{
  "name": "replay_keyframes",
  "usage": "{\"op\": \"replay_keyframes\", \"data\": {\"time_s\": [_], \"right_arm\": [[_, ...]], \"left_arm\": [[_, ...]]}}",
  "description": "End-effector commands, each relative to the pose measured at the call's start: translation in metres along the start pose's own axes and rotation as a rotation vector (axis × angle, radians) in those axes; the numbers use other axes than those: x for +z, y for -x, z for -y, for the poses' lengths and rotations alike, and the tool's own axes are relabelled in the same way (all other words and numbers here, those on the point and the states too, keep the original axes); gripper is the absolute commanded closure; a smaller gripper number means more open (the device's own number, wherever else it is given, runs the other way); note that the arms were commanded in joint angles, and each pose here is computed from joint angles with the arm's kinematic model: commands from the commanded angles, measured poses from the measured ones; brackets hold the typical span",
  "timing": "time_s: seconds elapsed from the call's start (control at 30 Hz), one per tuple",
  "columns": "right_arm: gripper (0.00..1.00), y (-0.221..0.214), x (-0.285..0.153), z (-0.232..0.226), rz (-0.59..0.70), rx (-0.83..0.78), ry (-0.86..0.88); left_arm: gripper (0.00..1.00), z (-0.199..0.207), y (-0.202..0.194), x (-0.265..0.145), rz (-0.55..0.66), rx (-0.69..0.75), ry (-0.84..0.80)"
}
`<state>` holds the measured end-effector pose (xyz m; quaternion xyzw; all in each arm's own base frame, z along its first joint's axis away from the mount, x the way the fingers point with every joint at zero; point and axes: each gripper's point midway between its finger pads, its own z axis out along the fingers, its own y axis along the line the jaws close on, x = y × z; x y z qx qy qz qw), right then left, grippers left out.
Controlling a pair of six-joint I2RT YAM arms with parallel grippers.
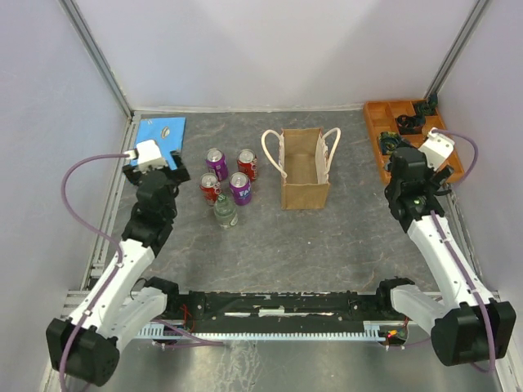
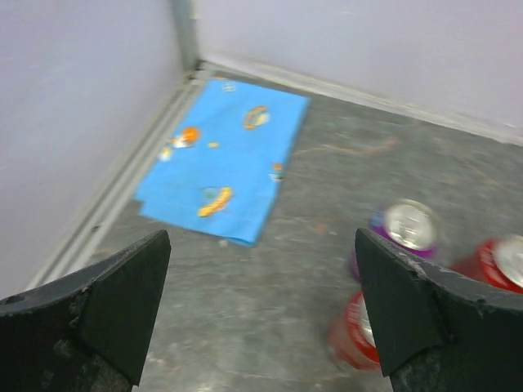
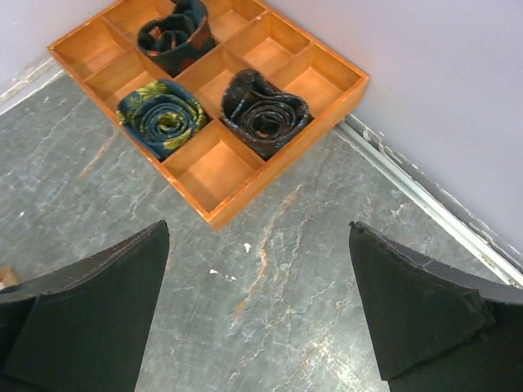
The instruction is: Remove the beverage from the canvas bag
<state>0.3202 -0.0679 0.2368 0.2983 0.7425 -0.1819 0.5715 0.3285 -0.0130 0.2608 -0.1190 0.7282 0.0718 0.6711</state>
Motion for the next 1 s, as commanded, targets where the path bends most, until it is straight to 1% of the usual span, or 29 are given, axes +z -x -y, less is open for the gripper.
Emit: {"op": "replay_keyframes", "data": {"time_s": [0.0, 0.1, 0.13, 0.23, 0.33, 0.7, 0.87, 0.97], "right_arm": [[0.01, 0.009, 0.008, 0.014, 0.007, 0.054, -0.047], [0.01, 0.003, 0.017, 0.031, -0.019, 0.110, -0.094], [0.01, 0.000, 0.018, 0.035, -0.026, 0.122, -0.104], [0.01, -0.003, 0.018, 0.040, -0.019, 0.140, -0.109], [0.01, -0.007, 0.018, 0.043, -0.021, 0.140, -0.116], [0.01, -0.007, 0.020, 0.039, -0.032, 0.148, -0.112], [0.01, -0.008, 0.022, 0.037, -0.040, 0.147, -0.105], [0.01, -0.009, 0.021, 0.038, -0.038, 0.147, -0.107]], "left_arm": [[0.01, -0.060, 0.007, 0.000, 0.034, -0.093, 0.218], [0.01, -0.087, 0.005, 0.007, -0.017, -0.104, 0.296], [0.01, -0.098, 0.001, 0.007, -0.054, -0.097, 0.328], [0.01, -0.105, -0.006, 0.004, -0.097, -0.094, 0.356], [0.01, -0.108, -0.009, -0.005, -0.096, -0.123, 0.363], [0.01, -0.114, 0.002, -0.029, -0.073, -0.214, 0.387], [0.01, -0.119, 0.003, -0.032, -0.058, -0.212, 0.411], [0.01, -0.119, 0.002, -0.031, -0.068, -0.208, 0.414]]}}
